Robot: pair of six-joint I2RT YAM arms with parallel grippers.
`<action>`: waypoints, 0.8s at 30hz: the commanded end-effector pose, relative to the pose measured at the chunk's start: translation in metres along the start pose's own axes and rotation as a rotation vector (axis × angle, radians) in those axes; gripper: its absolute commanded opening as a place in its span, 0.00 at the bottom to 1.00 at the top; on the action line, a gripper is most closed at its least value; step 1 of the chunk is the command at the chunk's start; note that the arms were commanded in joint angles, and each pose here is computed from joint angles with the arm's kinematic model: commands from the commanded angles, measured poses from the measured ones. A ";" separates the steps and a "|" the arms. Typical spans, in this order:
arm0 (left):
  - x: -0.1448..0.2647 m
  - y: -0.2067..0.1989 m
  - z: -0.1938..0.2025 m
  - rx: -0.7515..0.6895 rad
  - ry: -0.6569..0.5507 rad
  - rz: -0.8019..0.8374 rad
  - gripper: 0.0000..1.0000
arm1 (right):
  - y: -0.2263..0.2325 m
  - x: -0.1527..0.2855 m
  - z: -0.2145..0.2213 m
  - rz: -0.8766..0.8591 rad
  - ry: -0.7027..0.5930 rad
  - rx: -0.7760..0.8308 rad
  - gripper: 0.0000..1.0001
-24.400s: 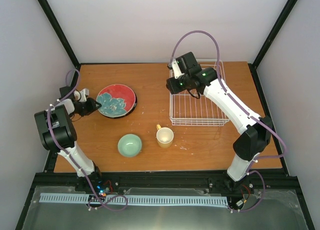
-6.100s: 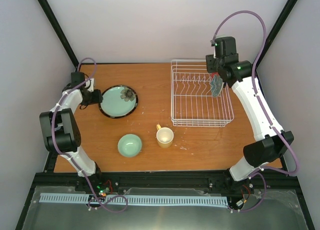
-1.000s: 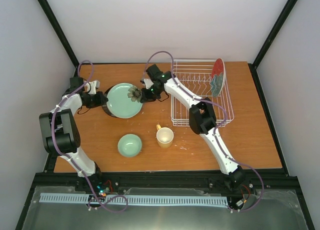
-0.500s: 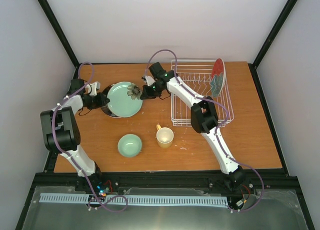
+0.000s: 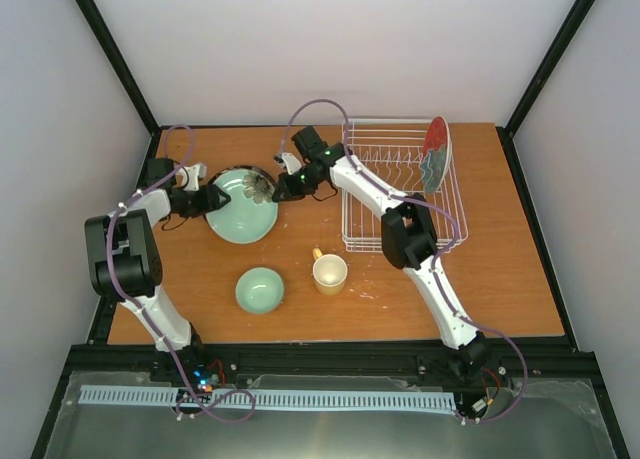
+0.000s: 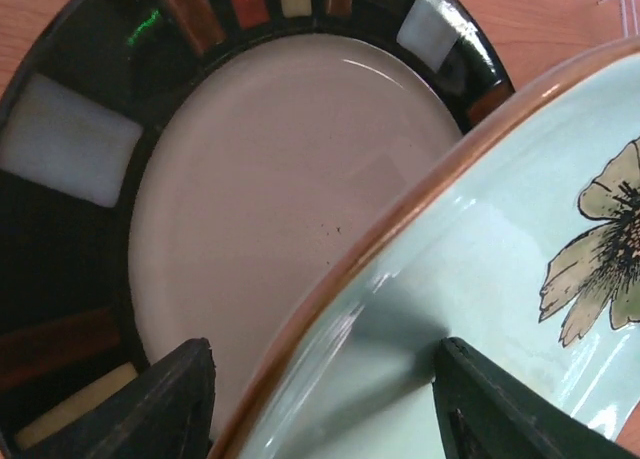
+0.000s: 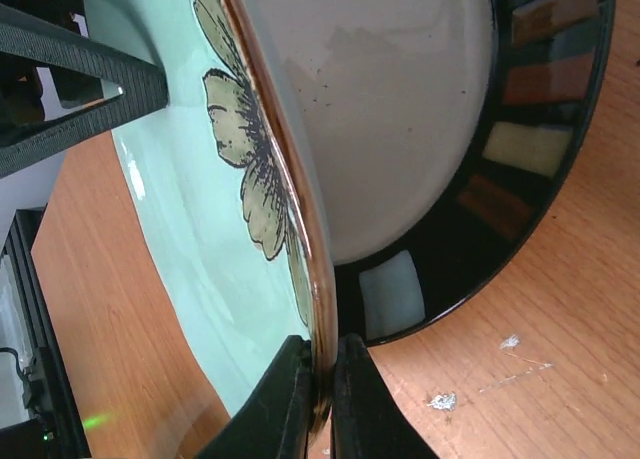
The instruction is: Load the mixed dishes into the dish rack
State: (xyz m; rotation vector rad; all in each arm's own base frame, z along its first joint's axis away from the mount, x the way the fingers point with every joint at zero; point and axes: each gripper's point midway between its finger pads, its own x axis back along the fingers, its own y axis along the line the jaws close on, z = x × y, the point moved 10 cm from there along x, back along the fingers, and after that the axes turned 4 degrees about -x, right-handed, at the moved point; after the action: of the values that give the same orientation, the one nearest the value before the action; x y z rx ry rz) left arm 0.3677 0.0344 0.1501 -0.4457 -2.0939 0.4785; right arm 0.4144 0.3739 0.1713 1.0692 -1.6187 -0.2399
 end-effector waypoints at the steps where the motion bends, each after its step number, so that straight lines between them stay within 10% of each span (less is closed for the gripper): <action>1: -0.008 0.001 -0.002 -0.034 -0.016 0.045 0.48 | 0.021 0.011 0.003 -0.053 0.012 0.066 0.03; 5: -0.011 -0.003 0.000 -0.018 -0.025 0.138 0.01 | 0.021 0.013 0.001 -0.048 -0.002 0.065 0.03; 15: 0.026 -0.038 -0.019 -0.037 -0.112 0.321 0.01 | 0.015 0.032 -0.007 -0.071 -0.043 0.040 0.04; 24: 0.079 -0.037 -0.050 -0.056 -0.235 0.562 0.00 | 0.013 0.068 -0.012 -0.204 -0.081 -0.005 0.34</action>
State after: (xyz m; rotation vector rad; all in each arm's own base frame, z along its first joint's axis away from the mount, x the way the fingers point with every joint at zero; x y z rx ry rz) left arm 0.3615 0.0380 0.1865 -0.7709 -2.1098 0.7581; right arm 0.4257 0.3415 0.1856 1.0765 -1.5895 -0.3478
